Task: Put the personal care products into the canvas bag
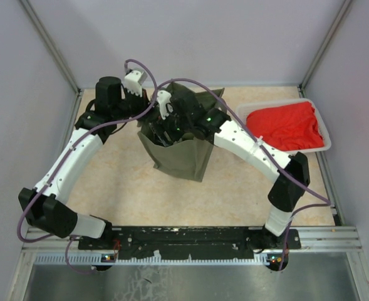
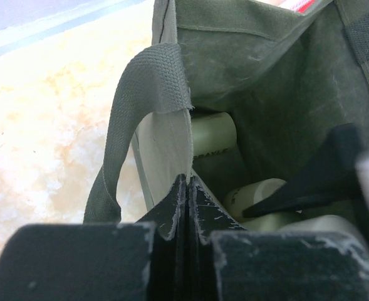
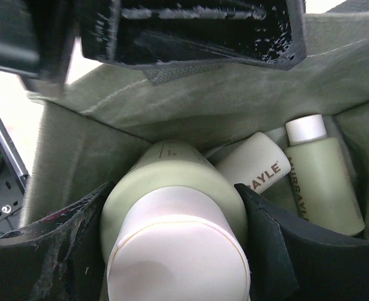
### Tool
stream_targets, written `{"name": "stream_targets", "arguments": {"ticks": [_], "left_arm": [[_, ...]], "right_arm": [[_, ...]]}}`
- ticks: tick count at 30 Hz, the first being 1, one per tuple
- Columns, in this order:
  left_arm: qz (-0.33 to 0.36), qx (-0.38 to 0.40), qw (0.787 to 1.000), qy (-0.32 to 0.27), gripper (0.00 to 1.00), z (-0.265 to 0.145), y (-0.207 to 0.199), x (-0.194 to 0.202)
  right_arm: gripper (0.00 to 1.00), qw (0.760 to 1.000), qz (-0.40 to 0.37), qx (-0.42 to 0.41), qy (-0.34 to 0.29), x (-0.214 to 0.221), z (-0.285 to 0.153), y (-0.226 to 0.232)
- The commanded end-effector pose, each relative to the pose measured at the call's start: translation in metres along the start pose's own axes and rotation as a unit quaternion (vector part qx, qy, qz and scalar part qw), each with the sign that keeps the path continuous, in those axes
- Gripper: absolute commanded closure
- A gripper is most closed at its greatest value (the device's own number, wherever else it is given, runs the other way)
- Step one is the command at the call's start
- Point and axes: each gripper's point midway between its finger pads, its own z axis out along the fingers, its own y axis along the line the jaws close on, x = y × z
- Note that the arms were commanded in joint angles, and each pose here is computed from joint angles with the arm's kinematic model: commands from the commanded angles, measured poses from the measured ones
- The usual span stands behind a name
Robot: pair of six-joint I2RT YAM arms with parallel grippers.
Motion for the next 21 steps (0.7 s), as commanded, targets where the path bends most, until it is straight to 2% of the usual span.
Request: {"name": "stream_targets", "arguments": {"ticks": [1,12,21], "left_arm": [[0.016,0.014,0.998,-0.054,1.0,-0.021,-0.011,-0.034],[0.014,0.025,0.998,-0.055,1.0,-0.021,-0.015,-0.035],[0.013,0.024,0.998,-0.054,1.0,-0.02,-0.015,-0.035]], "right_arm": [[1.0,0.996,-0.002,-0.045,-0.073,-0.037,0.011,0.02],[1.0,0.998,0.009,-0.041,-0.054,-0.017,0.041,0.01],[1.0,1.0,0.013,-0.024,0.01,0.019,0.076,-0.003]]}}
